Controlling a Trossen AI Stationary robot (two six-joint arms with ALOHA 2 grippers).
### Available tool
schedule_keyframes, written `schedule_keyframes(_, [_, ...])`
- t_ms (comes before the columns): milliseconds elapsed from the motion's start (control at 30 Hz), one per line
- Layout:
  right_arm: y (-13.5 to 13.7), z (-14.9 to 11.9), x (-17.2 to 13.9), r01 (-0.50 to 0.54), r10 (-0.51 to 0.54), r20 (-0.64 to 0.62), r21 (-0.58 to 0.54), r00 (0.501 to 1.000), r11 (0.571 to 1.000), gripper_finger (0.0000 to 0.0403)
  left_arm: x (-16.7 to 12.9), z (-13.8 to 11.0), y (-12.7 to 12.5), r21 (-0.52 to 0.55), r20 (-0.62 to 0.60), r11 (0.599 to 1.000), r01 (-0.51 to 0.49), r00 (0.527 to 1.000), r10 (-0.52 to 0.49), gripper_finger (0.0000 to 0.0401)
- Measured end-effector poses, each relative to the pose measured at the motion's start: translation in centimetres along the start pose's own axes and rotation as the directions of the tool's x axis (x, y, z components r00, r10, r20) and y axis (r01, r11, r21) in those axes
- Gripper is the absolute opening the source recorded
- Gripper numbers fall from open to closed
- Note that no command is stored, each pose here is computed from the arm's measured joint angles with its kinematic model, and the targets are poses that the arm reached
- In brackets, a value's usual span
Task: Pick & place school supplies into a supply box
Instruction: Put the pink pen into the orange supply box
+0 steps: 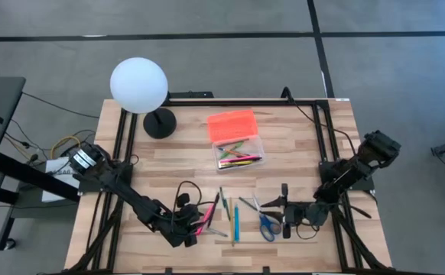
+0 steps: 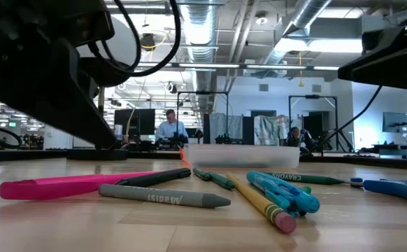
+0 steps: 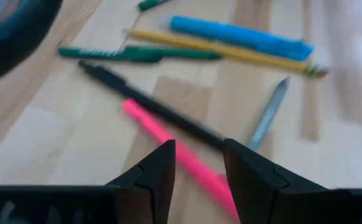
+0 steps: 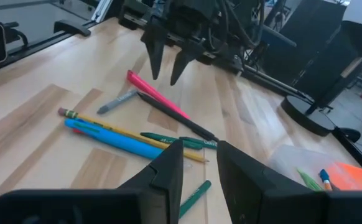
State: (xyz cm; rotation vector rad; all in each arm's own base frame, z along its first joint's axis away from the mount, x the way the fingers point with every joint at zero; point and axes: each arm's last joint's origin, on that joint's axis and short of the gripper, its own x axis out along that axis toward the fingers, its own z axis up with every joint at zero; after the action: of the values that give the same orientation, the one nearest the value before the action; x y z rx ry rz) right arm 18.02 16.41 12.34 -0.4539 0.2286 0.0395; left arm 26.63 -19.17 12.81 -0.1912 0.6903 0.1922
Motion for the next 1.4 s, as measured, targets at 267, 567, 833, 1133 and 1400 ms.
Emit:
schedule_keyframes(267, [0.0, -0.2, 0.0, -0.002, 0.002, -0.005, 0.014, 1.0, 1.0, 0.0092, 0.9, -1.0, -0.1, 0.023, -0.018, 1.0, -0.009, 1.0, 0.009, 0.0131])
schedule_keyframes(567, [0.0, -0.2, 0.0, -0.003, 0.003, -0.007, 0.029, 1.0, 1.0, 0.0092, 2.2, -2.2, -0.1, 0.018, -0.043, 1.0, -0.016, 0.999, 0.017, 0.0131])
schedule_keyframes(833, [0.0, -0.2, 0.0, -0.001, 0.001, -0.006, 0.045, 1.0, 0.999, 0.0092, 2.1, -2.6, 0.8, -0.02, -0.125, 0.993, -0.117, 0.986, 0.113, 0.0126])
schedule_keyframes(1133, [0.0, -0.2, 0.0, 0.0, 0.0, -0.006, 0.051, 1.0, 0.999, 0.0092, 2.3, -2.7, 2.0, 0.002, -0.203, 0.985, -0.175, 0.964, 0.171, 0.0081])
schedule_keyframes(1400, [-0.1, -0.1, 0.0, 0.001, -0.001, -0.006, 0.057, 1.0, 0.998, 0.0092, 2.5, -1.7, 3.1, -0.002, -0.333, 0.993, -0.115, 0.937, 0.108, 0.0057])
